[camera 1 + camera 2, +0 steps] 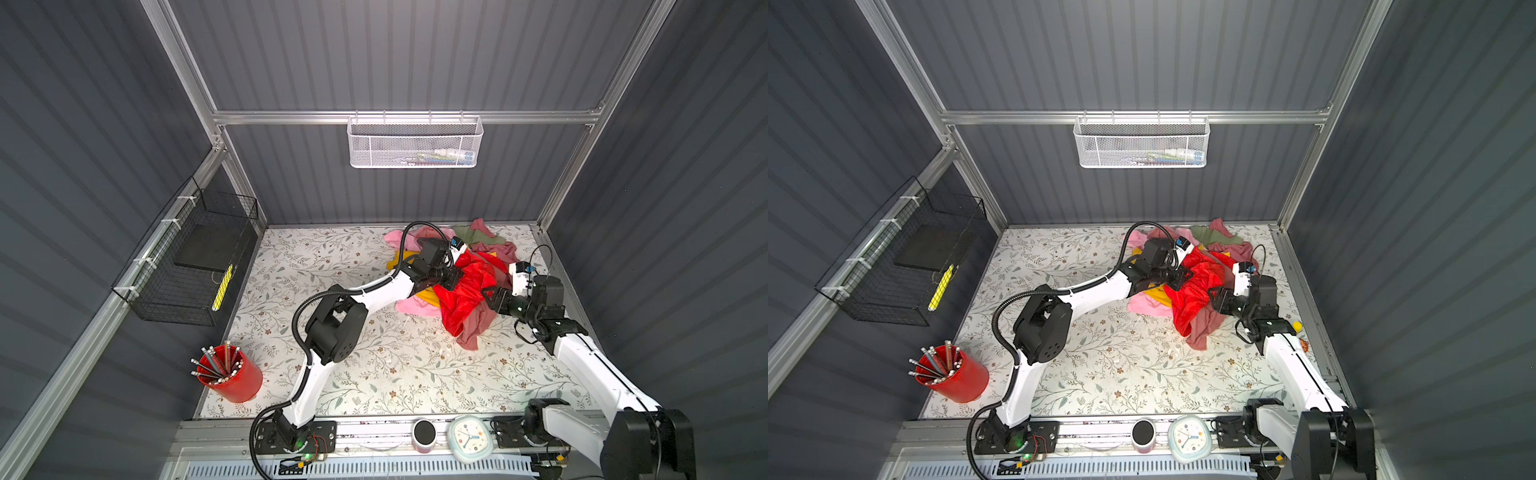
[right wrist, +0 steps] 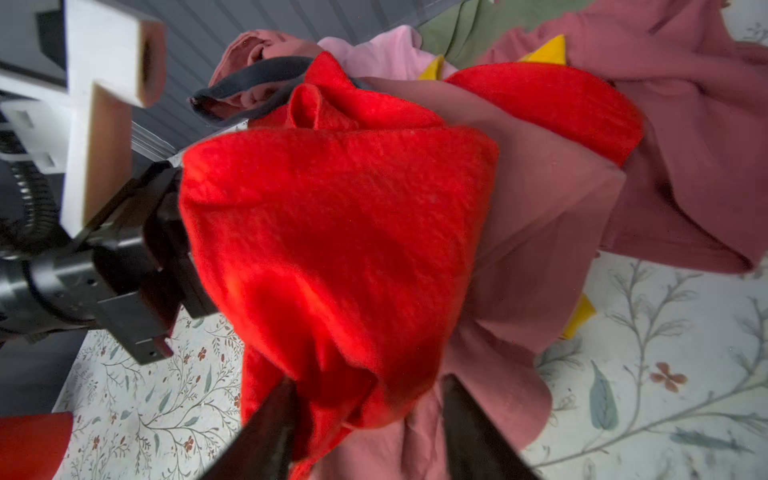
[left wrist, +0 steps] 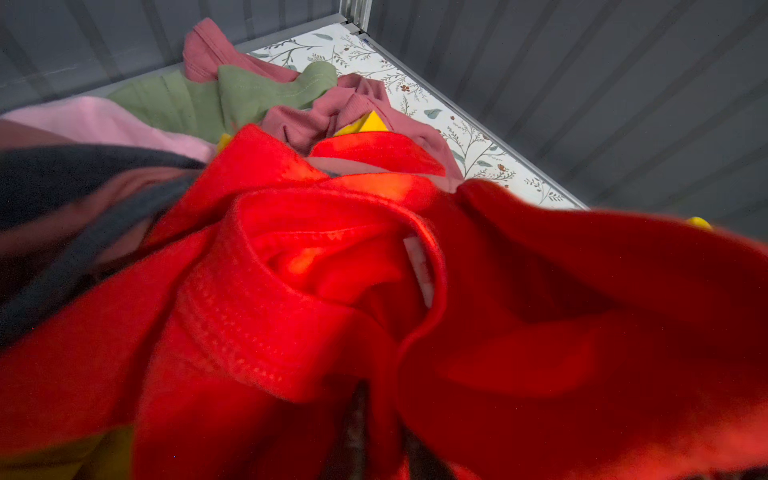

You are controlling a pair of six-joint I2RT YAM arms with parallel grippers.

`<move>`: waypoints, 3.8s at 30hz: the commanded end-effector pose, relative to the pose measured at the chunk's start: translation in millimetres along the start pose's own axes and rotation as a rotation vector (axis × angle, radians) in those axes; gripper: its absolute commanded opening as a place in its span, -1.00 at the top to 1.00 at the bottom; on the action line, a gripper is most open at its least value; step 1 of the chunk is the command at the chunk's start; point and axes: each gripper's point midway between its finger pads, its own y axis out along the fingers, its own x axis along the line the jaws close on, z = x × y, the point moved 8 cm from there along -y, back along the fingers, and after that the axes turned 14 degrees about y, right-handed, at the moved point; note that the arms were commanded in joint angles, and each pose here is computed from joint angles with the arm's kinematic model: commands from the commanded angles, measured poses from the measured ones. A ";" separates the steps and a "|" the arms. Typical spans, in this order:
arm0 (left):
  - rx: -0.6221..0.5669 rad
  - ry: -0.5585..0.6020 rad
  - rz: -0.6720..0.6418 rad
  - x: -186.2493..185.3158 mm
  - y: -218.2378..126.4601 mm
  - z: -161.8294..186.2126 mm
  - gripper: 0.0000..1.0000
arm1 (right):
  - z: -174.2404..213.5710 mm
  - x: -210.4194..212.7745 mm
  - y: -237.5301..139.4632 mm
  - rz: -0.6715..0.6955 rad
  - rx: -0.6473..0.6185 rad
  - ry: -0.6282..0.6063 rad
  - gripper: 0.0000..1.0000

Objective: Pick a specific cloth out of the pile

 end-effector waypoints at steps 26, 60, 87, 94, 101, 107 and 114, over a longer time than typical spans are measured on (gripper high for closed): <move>-0.261 0.053 -0.006 -32.8 -94.7 -100.2 0.72 | -4.6 -11.1 -41.6 -0.086 -0.206 0.021 -0.98; -0.038 -0.095 -0.115 -26.5 -81.6 -11.6 -0.61 | -34.8 -16.3 12.6 -0.057 0.045 0.079 -0.60; 0.011 -0.074 -0.286 -26.1 -128.6 32.8 -0.77 | -52.6 41.0 53.5 0.146 0.091 -0.125 1.00; 0.029 -0.076 -0.313 -26.9 -136.8 44.8 -0.78 | -76.5 101.1 3.1 0.035 -0.046 -0.213 1.00; 0.011 -0.073 -0.324 -29.2 -146.8 47.2 -0.78 | -98.1 159.3 -52.9 -0.102 -0.152 -0.272 1.00; -0.043 -0.061 -0.270 -37.2 -157.7 41.9 -0.83 | -106.0 209.8 -89.5 -0.241 -0.185 -0.337 1.00; -0.134 -0.044 -0.237 -47.8 -173.8 33.7 -0.86 | -110.6 259.5 -112.8 -0.385 -0.189 -0.390 1.00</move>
